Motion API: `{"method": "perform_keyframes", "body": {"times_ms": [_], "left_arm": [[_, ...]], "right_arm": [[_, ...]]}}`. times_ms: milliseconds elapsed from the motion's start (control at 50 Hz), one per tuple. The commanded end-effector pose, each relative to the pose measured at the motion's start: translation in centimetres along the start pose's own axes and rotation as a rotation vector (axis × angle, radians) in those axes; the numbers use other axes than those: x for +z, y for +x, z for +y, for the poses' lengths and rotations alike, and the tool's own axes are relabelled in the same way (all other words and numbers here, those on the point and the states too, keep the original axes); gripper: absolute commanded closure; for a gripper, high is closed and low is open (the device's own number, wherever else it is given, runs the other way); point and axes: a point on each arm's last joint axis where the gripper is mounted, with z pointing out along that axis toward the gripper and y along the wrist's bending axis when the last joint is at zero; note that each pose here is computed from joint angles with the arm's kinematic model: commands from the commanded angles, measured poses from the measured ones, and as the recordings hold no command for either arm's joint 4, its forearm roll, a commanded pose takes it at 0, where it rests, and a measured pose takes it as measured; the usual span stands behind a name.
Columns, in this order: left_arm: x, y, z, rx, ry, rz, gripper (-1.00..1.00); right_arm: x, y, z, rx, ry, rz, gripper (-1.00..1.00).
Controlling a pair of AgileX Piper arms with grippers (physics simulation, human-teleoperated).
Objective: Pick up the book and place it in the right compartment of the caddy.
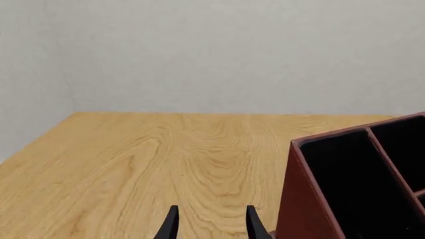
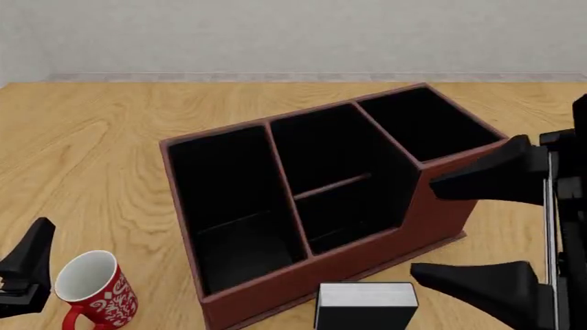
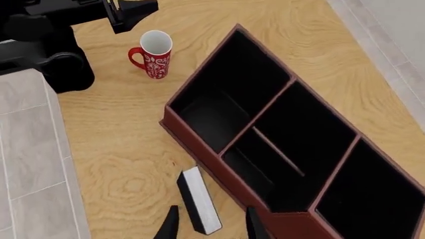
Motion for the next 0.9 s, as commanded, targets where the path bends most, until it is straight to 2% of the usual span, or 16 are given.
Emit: {"method": "perform_keyframes", "body": {"times_ms": [20,280,500,900], "left_arm": [[0.0,0.0,-0.1,0.0,0.01,-0.001,-1.0],[-0.1,0.0,-0.1,0.0,0.01,-0.003,-1.0],[-0.1,0.0,-0.1,-0.001,0.01,-0.004,-1.0],[-0.1,0.0,-0.1,-0.001,0.009,-0.005,-1.0]], "right_arm": [[-0.4,-0.2,0.0,0.068,-0.002,0.006,-1.0],[1.6,-0.4,0.6,0.11,-0.049,0.06,-1.0],[2.8,-0.1,0.7,0.138,-0.056,0.095,-1.0],[3.7,0.3,0.5,0.154,-0.047,0.144,-1.0]]}}
